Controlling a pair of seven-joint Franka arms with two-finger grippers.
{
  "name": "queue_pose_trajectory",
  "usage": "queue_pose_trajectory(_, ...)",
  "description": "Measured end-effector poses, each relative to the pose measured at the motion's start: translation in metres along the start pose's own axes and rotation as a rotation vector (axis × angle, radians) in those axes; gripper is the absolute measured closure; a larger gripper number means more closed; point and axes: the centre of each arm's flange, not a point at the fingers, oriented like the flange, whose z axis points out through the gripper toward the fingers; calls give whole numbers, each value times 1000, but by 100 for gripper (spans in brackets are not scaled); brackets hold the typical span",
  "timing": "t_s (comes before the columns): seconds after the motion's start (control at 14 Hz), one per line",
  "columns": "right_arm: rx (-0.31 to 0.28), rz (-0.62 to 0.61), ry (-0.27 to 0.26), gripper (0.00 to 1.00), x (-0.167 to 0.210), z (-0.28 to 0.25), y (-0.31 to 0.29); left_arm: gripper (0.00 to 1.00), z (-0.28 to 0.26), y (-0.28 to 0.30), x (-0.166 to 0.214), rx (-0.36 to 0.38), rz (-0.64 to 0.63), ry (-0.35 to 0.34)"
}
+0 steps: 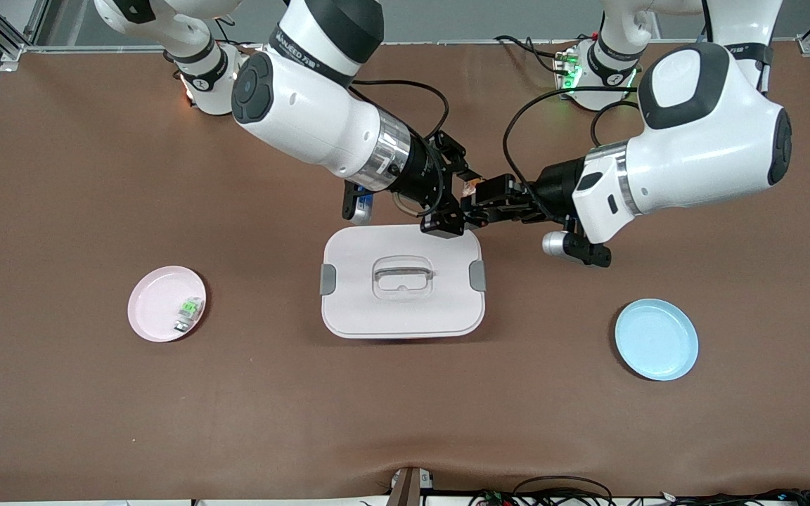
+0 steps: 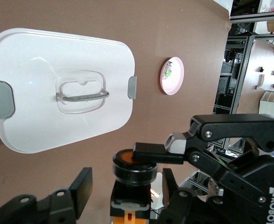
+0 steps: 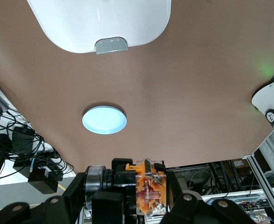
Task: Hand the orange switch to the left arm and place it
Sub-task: 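Grasp the switch with the left gripper and open the right gripper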
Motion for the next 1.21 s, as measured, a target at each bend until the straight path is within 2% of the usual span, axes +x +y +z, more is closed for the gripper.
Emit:
queue_pose_trajectory(0.07,0,0,-1,28,0,0,0,38,1,1,-1,1,0,-4)
queue_pose_trajectory(0.14,1,0,-1,28,0,0,0,38,1,1,-1,1,1,-6)
queue_pose_trajectory(0.36,-4,0,-4,28,-1,0,2,66,-1,4,-5,5,13,-13)
queue_pose_trajectory(0.86,-8,3,-12,28,-5,1,5,66,-6,4,-7,12,19,-25)
queue_pose_trajectory(0.93,-8,3,-12,22,-5,1,5,66,-8,3,-7,19,24,-30)
queue_pose_trajectory(1.07,-1,4,-12,2,-4,0,3,66,-17,-6,-5,33,37,-41)
queue_pose_trajectory(1.21,2,4,-12,0,-4,-1,2,66,-29,-18,-2,36,56,-46)
